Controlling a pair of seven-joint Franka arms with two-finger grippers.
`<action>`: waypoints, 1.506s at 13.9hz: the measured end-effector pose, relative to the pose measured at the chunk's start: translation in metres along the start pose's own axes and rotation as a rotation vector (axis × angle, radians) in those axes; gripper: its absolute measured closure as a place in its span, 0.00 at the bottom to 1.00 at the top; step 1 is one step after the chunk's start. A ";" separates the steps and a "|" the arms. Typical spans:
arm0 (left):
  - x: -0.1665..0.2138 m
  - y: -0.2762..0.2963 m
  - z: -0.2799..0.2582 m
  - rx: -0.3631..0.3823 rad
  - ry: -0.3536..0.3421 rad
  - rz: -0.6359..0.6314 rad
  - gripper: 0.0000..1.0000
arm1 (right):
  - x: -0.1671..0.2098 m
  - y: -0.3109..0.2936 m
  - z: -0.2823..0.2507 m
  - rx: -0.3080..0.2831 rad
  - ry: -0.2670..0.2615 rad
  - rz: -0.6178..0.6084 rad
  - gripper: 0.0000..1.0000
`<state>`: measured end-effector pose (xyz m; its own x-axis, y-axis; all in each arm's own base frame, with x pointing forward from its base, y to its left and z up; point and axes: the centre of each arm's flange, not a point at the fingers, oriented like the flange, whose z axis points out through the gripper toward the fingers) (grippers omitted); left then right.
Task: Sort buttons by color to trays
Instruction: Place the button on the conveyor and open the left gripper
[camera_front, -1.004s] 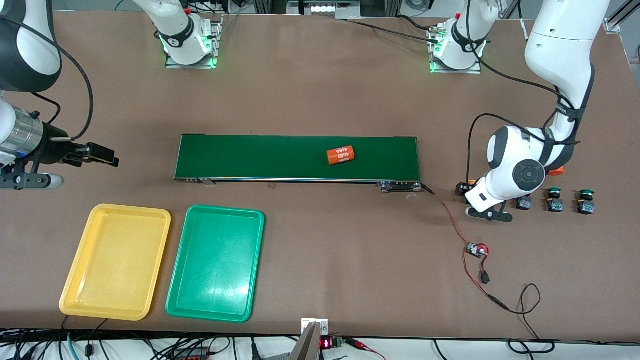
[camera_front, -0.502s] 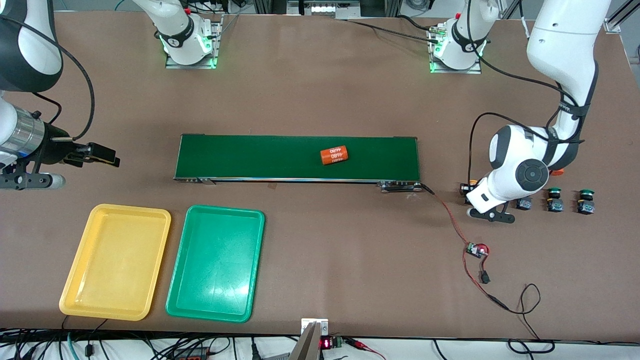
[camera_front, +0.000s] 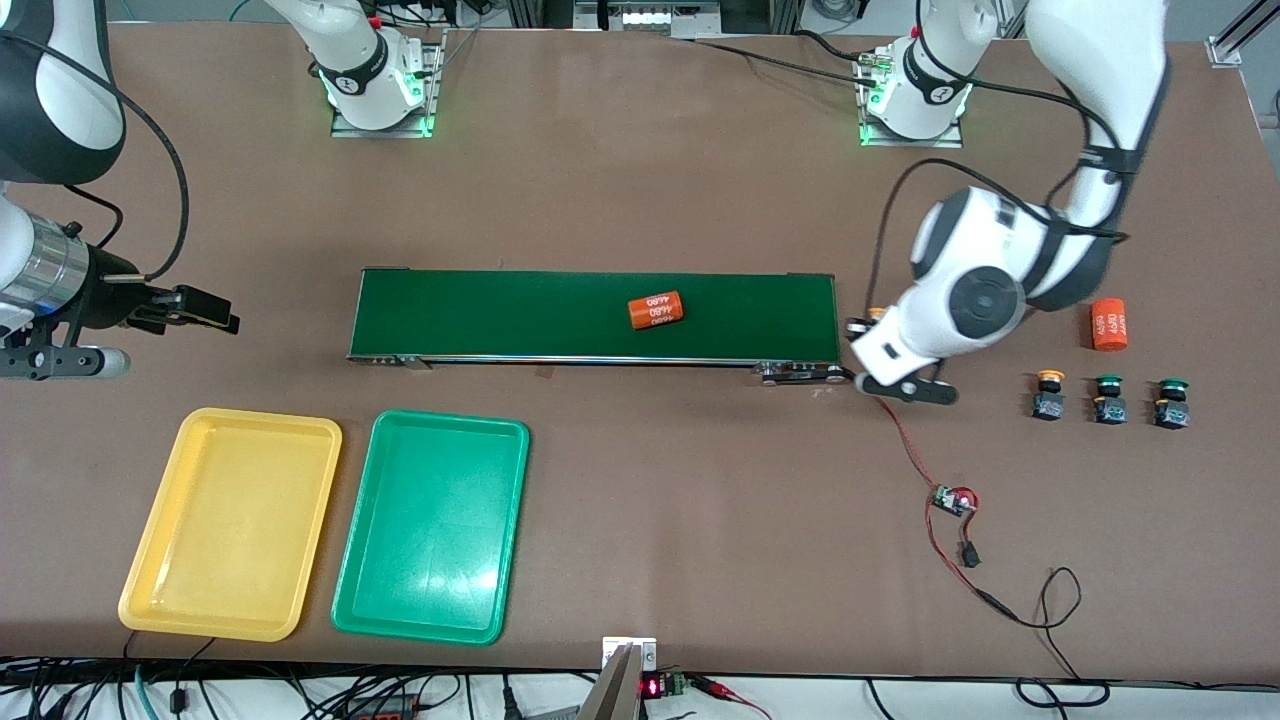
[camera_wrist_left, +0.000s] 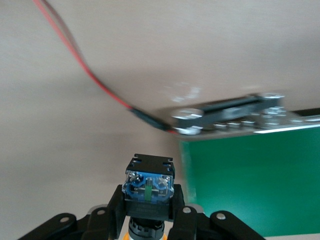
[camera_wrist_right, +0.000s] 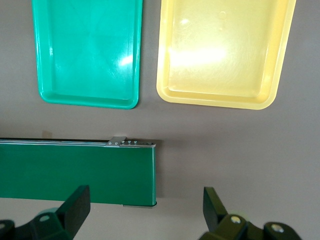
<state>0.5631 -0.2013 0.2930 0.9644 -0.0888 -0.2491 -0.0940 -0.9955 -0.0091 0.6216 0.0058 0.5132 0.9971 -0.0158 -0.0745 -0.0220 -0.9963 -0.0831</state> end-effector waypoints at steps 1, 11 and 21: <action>-0.008 0.024 0.001 -0.002 -0.004 -0.019 0.60 | 0.000 0.000 0.000 0.000 0.000 0.000 0.00; -0.032 0.110 0.041 -0.082 0.005 -0.073 0.43 | 0.000 0.014 -0.001 0.001 0.001 0.023 0.00; 0.004 -0.036 -0.040 -0.060 0.089 -0.261 0.00 | 0.000 0.014 -0.001 0.002 0.001 0.023 0.00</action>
<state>0.5798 -0.1672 0.3310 0.9723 0.1708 -0.1595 0.1725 -0.9850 -0.0033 0.6214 -0.0086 0.5129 0.9964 -0.0386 -0.0758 -0.0449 -0.9955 -0.0829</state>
